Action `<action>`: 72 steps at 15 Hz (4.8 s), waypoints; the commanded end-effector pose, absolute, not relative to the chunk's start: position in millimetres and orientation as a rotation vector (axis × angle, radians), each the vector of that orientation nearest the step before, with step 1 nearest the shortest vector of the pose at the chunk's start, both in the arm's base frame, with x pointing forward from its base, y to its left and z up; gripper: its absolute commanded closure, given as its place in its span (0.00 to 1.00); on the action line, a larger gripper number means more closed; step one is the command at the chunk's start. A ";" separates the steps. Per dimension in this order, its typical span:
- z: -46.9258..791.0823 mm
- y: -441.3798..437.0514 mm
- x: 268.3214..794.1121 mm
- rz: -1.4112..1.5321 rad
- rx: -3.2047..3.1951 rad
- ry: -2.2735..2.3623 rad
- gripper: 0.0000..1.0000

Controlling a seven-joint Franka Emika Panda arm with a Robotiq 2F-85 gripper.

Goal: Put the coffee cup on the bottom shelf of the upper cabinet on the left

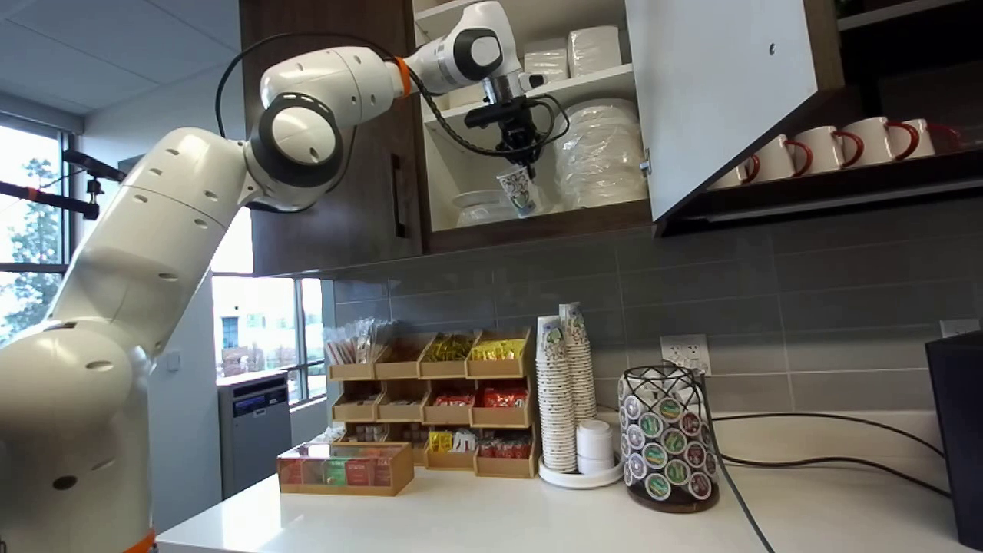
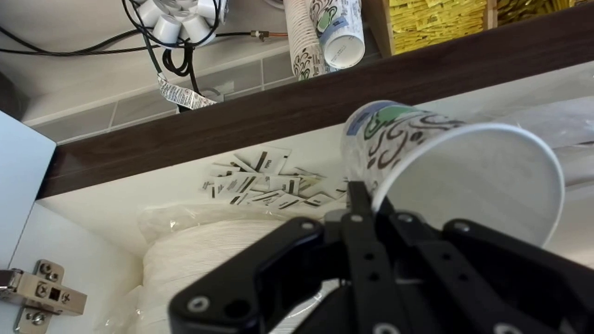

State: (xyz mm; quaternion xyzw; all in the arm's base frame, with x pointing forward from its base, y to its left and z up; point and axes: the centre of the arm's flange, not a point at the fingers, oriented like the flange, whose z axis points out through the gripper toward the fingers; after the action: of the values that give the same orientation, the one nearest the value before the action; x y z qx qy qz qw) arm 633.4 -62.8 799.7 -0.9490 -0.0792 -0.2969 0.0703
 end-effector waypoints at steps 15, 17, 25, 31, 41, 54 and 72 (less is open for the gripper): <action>809.1 -52.3 686.5 -0.995 -2.771 -0.166 0.00; 807.8 -49.5 687.8 -1.004 -2.759 -0.148 0.00; 803.0 -52.6 694.4 -1.043 -2.743 0.041 0.65; 814.6 -60.8 695.2 -1.156 -2.717 0.131 1.00; 809.9 -65.1 697.7 -1.179 -2.728 0.149 0.69; 853.6 -100.5 613.2 -1.331 -2.684 0.056 0.00; 902.6 -118.9 543.8 -1.187 -2.715 -0.197 0.00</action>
State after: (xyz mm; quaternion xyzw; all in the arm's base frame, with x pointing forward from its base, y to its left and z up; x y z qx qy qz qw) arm 543.8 -118.9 902.6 -0.9109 -0.0661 -0.3982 0.0857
